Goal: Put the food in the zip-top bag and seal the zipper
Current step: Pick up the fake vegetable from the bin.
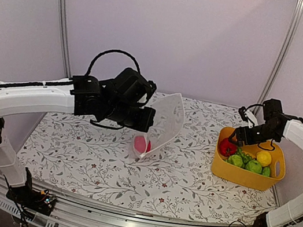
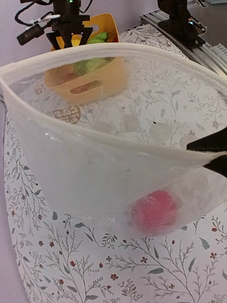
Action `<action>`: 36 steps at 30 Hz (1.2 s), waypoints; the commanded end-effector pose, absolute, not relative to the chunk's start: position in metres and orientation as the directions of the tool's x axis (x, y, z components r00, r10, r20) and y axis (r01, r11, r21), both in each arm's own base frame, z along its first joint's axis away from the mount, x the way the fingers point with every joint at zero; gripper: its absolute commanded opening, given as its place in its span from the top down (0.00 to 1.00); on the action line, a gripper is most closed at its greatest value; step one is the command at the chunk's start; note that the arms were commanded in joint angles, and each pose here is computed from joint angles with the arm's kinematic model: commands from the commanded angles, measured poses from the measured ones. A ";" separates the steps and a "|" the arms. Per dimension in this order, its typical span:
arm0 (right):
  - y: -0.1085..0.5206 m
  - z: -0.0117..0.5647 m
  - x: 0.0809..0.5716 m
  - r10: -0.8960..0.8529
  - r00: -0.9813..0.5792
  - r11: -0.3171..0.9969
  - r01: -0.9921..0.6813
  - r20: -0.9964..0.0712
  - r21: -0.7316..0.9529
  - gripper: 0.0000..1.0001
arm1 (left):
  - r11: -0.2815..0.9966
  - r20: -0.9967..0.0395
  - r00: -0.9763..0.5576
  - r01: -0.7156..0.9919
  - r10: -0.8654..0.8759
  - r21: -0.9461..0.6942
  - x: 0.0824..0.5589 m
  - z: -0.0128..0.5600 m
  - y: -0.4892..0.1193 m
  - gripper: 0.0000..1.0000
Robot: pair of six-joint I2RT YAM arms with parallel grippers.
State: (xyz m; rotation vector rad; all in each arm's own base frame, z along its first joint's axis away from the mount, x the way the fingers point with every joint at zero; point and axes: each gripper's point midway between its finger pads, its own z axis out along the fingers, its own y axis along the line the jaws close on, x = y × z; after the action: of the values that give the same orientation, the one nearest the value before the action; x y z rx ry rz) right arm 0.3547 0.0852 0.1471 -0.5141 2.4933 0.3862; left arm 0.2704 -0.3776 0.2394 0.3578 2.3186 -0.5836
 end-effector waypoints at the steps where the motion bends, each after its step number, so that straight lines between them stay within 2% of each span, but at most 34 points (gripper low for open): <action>1: 0.077 0.134 0.376 -0.242 -0.772 0.912 -0.387 -0.588 0.133 0.22 | 0.833 -0.718 -0.695 0.418 0.037 -0.362 0.270 0.254 -0.374 1.00; 22: 0.074 0.104 0.401 -0.206 -0.798 0.931 -0.338 -0.567 0.137 0.21 | 0.823 -0.715 -0.699 0.411 0.008 -0.392 0.266 0.251 -0.371 1.00; 36: 0.073 0.077 0.402 -0.186 -0.824 0.940 -0.308 -0.536 0.148 0.18 | 0.826 -0.716 -0.697 0.417 0.023 -0.380 0.268 0.248 -0.375 1.00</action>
State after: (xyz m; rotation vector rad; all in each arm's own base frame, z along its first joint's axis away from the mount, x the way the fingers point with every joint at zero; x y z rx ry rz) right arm 0.4032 0.0765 0.0962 -0.3814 2.5210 0.3201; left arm 0.2633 -0.3734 0.2464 0.3249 2.2711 -0.6795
